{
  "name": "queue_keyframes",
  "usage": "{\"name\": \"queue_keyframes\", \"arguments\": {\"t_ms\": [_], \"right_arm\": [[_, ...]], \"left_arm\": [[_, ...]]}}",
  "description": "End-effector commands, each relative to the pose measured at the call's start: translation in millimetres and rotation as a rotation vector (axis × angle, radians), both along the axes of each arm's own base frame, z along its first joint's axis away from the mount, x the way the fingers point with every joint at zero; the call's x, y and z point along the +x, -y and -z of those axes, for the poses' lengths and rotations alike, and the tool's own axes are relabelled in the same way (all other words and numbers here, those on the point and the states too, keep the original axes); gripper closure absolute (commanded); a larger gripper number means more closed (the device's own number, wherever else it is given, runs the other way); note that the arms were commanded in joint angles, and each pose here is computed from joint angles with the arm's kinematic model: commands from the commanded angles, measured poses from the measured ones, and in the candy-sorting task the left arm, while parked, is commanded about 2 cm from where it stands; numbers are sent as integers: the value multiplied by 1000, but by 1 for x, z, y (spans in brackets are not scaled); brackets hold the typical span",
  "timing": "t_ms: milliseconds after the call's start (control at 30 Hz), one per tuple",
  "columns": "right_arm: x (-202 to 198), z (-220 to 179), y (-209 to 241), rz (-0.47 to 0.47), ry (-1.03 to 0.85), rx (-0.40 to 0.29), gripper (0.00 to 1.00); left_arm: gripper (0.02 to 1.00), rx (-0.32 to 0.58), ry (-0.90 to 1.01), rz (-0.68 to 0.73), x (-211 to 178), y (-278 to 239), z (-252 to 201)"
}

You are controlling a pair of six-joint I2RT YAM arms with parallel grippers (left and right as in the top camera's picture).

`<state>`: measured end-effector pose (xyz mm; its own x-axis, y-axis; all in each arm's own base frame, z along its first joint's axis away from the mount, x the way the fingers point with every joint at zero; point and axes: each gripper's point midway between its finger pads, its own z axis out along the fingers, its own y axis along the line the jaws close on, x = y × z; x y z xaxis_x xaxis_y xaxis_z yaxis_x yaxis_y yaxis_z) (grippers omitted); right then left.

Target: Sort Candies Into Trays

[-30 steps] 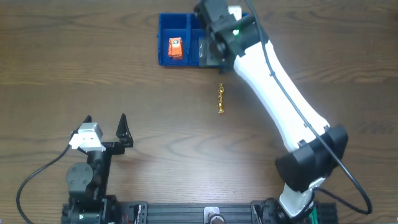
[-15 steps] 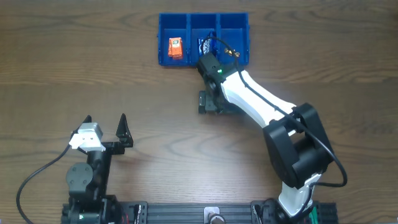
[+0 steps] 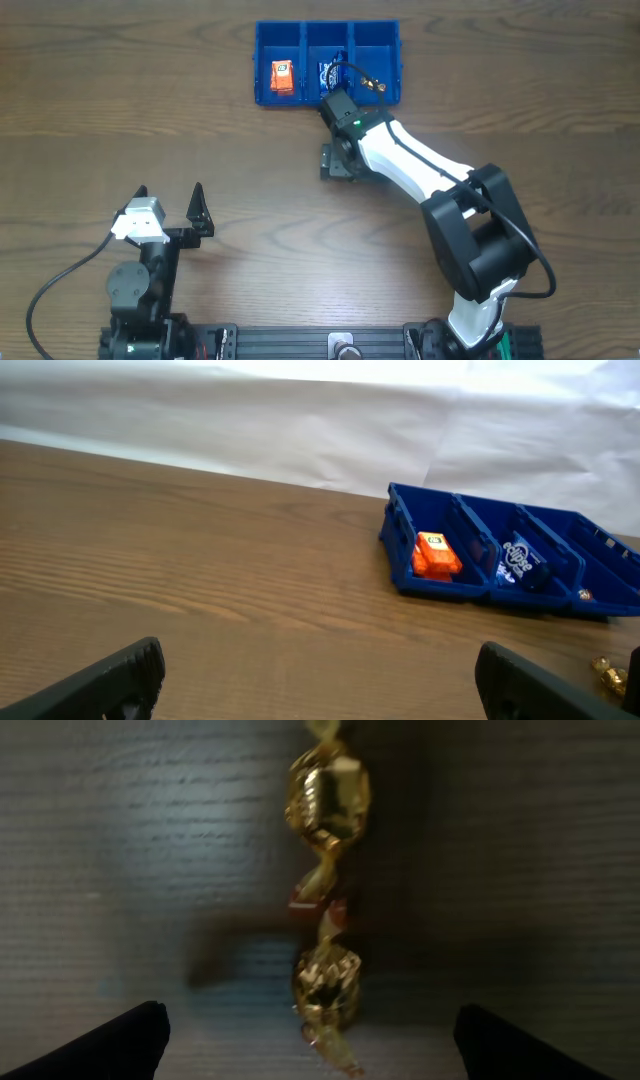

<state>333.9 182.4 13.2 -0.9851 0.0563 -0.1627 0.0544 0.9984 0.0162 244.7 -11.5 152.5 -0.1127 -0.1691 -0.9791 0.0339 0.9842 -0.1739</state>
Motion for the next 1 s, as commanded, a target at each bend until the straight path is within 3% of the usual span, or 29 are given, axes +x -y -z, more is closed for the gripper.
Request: {"name": "queue_keyframes", "arguments": {"t_ms": [33,400,667,900,1000], "right_arm": [[7,1,11,33,21,-25,84],[14,11,12,19,26,-26,123],[14,13,12,15,21,-28,205],[11,22,11,13,-1,-29,294],[11,21,11,14,1,-27,397]], "left_arm": [[20,7,-51,-3,-1,-1,16],[20,7,-51,-3,-1,-1,16],[20,7,-51,-3,-1,-1,16],[20,7,-51,-3,-1,-1,16],[20,7,-51,-3,-1,-1,16]]}}
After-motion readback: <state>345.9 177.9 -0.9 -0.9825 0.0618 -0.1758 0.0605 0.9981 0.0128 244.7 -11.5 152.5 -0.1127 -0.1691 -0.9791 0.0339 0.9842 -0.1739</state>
